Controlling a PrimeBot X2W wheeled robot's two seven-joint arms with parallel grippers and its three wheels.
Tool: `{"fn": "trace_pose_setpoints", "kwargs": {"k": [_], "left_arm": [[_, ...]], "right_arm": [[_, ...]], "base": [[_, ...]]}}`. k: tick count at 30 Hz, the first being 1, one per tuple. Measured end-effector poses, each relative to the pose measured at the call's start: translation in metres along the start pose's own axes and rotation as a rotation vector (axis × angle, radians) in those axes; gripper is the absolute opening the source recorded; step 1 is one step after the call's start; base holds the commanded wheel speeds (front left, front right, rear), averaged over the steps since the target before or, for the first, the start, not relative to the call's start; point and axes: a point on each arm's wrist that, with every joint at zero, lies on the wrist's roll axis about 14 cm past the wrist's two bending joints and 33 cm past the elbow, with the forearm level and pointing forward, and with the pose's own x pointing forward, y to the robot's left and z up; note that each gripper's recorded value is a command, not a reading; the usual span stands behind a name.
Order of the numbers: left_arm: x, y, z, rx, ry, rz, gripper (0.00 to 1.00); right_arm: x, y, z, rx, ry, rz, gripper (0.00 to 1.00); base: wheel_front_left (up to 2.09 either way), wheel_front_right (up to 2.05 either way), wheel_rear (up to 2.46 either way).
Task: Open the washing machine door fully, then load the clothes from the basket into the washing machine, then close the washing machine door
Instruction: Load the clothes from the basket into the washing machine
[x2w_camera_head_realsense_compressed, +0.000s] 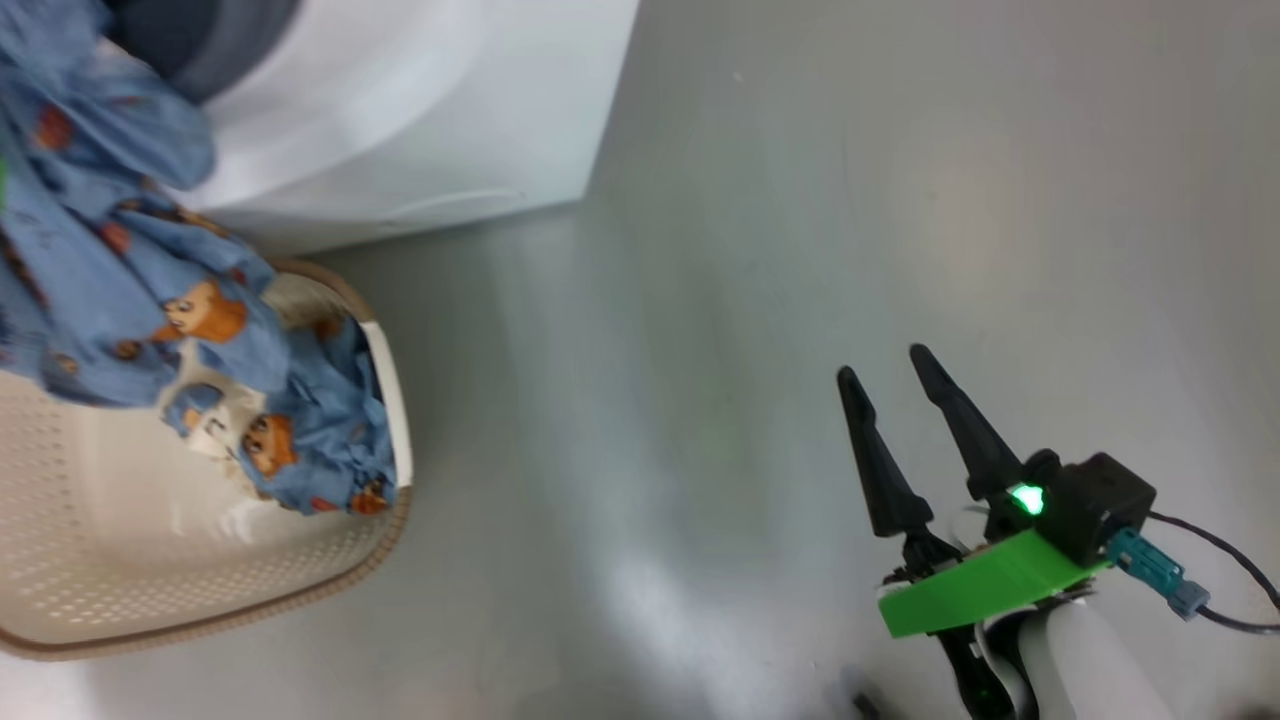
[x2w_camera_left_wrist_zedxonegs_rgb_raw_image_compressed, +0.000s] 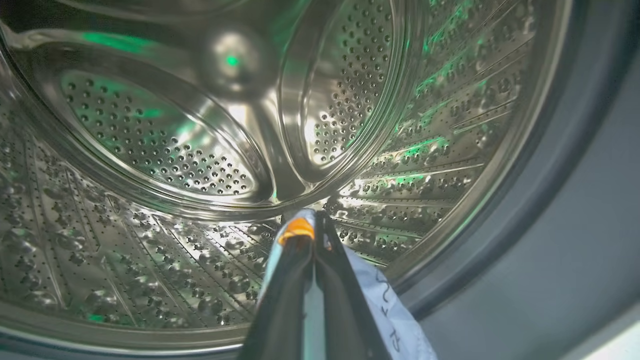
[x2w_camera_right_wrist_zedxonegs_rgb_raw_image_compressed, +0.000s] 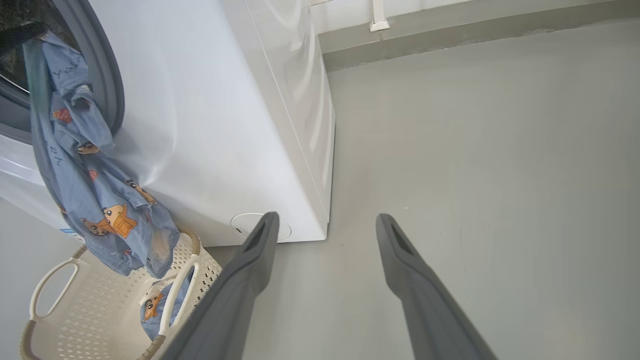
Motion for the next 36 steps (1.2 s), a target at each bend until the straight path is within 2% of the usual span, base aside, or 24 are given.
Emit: {"fn": "trace_pose_setpoints", "kwargs": {"k": [8,20,26,33,36], "left_arm": [[0.037,-0.005,-0.053,-0.027,0.129,-0.023,0.0],[0.077,-0.006,-0.097,0.009,0.161,-0.061,0.0],[0.087,0.006,-0.097,0.044,0.123,-0.044,0.0],[0.092,0.015,-0.109,0.059,0.19,-0.021,0.0],[0.098,0.017,-0.101,0.066,0.156,-0.015,0.0]], "right_arm": [[0.004,-0.015,-0.026,0.028,0.064,-0.044,1.0],[0.015,-0.023,-0.069,0.07,0.159,-0.061,1.0],[0.015,-0.02,-0.083,0.089,0.192,-0.055,1.0],[0.018,-0.018,-0.088,0.096,0.204,-0.048,1.0],[0.019,-0.018,-0.09,0.096,0.206,-0.045,1.0]], "base": [[0.0,0.0,0.0],[0.0,0.0,0.0],[0.0,0.0,0.0],[0.0,0.0,0.0],[0.0,0.0,0.0]]}}
